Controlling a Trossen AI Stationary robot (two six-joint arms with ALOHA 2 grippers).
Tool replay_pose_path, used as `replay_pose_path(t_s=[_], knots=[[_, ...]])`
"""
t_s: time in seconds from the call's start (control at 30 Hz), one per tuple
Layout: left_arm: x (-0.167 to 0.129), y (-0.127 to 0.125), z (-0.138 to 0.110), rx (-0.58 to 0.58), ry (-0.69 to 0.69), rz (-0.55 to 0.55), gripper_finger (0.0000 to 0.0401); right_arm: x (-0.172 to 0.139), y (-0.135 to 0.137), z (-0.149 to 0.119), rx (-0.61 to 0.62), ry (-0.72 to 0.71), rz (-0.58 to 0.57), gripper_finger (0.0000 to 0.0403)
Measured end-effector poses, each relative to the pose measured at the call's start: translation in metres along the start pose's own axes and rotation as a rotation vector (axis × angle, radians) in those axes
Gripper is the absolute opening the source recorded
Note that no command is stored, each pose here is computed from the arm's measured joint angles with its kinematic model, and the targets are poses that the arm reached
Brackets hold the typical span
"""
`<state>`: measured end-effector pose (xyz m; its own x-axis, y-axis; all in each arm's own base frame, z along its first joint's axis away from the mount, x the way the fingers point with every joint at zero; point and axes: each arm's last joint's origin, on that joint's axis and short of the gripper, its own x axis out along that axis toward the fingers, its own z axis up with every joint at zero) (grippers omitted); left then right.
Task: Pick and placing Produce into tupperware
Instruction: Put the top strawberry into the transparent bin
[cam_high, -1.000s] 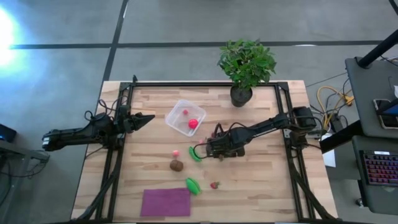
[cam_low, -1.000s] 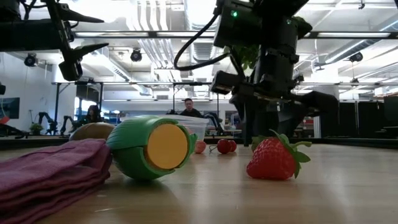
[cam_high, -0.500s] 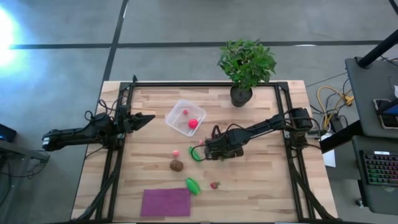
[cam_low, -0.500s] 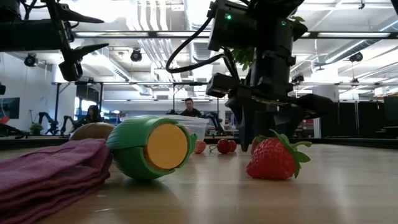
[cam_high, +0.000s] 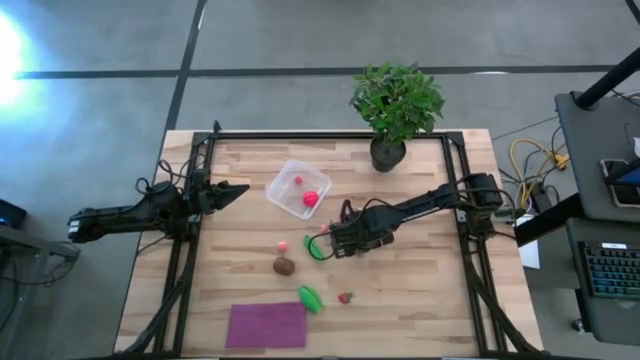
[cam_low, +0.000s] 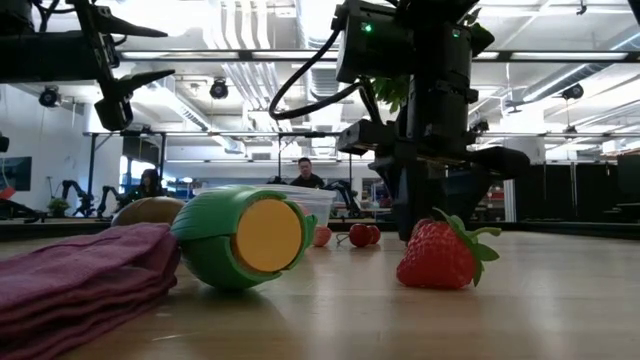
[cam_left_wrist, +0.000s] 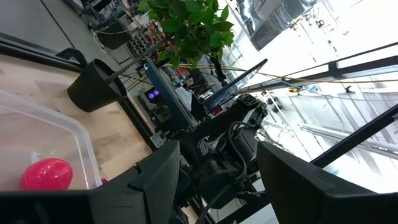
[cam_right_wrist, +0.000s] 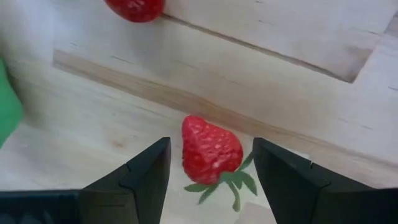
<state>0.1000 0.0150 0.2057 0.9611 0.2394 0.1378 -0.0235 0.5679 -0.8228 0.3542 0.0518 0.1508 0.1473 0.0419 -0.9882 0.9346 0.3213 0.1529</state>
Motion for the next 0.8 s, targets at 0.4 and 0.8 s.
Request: replay_pose_path(t_s=[0.4,0.8], knots=[[0.0001,0.0,0.0,0.0,0.0,0.0,0.0201,0.0002,0.0003,0.0008,-0.173,-0.025,-0.001,0.0219],[0.0,-0.0001,0.0,0.0,0.0,-0.001,0.0201,0.0002,0.0001,-0.0001,-0.209,0.004,0.004,0.021]])
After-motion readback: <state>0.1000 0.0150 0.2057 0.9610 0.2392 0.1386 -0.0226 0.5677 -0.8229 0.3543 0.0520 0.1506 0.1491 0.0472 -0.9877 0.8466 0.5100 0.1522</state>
